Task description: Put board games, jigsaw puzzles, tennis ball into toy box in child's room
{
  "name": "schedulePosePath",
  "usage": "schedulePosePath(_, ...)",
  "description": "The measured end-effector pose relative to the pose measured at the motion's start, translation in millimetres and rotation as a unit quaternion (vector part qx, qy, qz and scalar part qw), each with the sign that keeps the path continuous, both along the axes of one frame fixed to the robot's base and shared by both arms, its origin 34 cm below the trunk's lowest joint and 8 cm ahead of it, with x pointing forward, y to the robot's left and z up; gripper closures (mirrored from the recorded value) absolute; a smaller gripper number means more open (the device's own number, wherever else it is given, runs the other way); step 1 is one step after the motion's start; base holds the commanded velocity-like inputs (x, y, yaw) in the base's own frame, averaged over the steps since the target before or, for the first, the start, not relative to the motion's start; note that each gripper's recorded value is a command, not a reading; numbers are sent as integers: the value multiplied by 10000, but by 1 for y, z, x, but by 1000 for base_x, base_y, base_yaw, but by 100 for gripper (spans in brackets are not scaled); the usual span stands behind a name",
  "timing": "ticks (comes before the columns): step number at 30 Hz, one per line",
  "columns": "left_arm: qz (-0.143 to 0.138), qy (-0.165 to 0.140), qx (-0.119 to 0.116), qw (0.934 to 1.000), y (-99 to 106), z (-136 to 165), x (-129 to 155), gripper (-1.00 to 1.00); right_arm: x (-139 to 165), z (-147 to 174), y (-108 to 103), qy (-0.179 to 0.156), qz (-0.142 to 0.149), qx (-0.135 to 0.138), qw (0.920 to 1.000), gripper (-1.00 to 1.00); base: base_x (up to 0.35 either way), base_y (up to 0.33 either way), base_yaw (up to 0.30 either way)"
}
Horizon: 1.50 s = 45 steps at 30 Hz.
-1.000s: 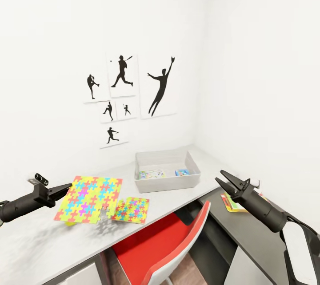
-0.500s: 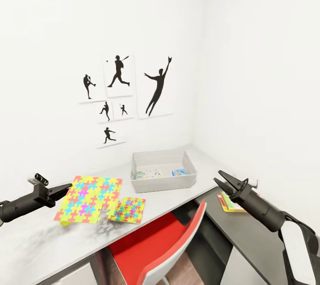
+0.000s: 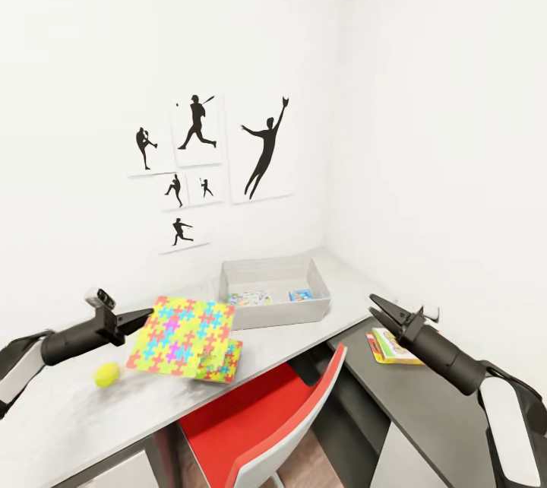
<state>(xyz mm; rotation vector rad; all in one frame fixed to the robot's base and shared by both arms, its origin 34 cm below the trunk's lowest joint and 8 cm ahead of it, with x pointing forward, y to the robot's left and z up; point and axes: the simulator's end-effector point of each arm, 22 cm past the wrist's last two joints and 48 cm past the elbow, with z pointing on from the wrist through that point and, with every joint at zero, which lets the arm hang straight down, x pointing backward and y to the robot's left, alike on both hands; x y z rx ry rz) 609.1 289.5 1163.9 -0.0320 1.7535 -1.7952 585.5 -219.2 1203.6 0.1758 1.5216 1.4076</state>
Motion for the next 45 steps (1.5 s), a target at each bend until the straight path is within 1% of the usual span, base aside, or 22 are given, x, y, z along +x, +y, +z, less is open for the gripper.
schedulePosePath(3, 44, -5, 253, 9997, -17, 0, 13, 100, 3, -6, -5, 106, -90, -115, 9998, -100, 0, 0, 3)
schedulePosePath(5, 99, 9, 335, 9994, -26, -3, 20, 100, 6, -12, -6, 219, -158, -222, 9994, -100, 0, 0, 1)
schedulePosePath(7, 162, -60, 305, 9994, -35, -2, 26, 100, 9, -19, -7, 349, -206, -312, 9987, -100, 0, 0, 0)
schedulePosePath(9, 224, -127, 261, 9993, -35, 1, 29, 100, 9, -22, 0, 389, -144, -361, 9985, -100, 0, 0, 0)
schedulePosePath(11, 304, -197, 194, 9992, -32, 6, 32, 100, 9, -25, 16, 427, 19, -463, 9980, -100, 0, 0, 0)
schedulePosePath(13, 397, -258, 130, 9988, -27, 12, 34, 100, 9, -32, 34, 514, 182, -659, 9963, -100, 0, 0, 0)
schedulePosePath(14, 452, -297, 88, 9985, -24, 15, 36, 100, 9, -37, 41, 564, 237, -767, 9952, -100, 0, 0, 0)
schedulePosePath(15, 485, -318, 73, 9983, -22, 17, 37, 100, 9, -38, 44, 584, 256, -813, 9946, -100, 0, 0, 0)
schedulePosePath(17, 604, -420, 15, 9973, -16, 23, 40, 100, 9, -44, 43, 633, 273, -1000, 9926, -100, 0, 0, 0)
schedulePosePath(19, 690, -555, -4, 9961, -16, 26, 43, 100, 9, -48, 37, 654, 260, -1158, 9908, -100, 0, 0, 0)
schedulePosePath(20, 767, -696, -20, 9946, -17, 28, 45, 100, 8, -52, 30, 672, 230, -1290, 9891, -100, 0, 0, 0)
schedulePosePath(22, 828, -825, -28, 9931, -18, 31, 47, 100, 8, -54, 25, 676, 216, -1366, 9881, -100, 30, 0, 0)
schedulePosePath(24, 855, -899, -39, 9923, -18, 33, 47, 100, 8, -54, 23, 669, 203, -1393, 9878, -100, 150, -9, 0)
schedulePosePath(27, 863, -931, -41, 9919, -20, 33, 48, 100, 8, -53, 18, 666, 165, -1415, 9876, -100, 163, -59, 0)
schedulePosePath(29, 843, -955, -105, 9918, -24, 34, 47, 100, 9, -53, 15, 658, 131, -1408, 9878, -100, 15, -8, 0)
schedulePosePath(35, 838, -958, -123, 9918, -25, 34, 47, 100, 9, -53, 15, 657, 131, -1402, 9879, -100, 3, -11, 0)
schedulePosePath(38, 835, -961, -124, 9918, -25, 34, 47, 100, 9, -53, 17, 659, 137, -1387, 9880, -100, 2, -175, 10)
schedulePosePath(45, 836, -968, -120, 9917, -25, 35, 46, 100, 9, -52, 18, 653, 147, -1384, 9881, -100, 154, -222, 220)
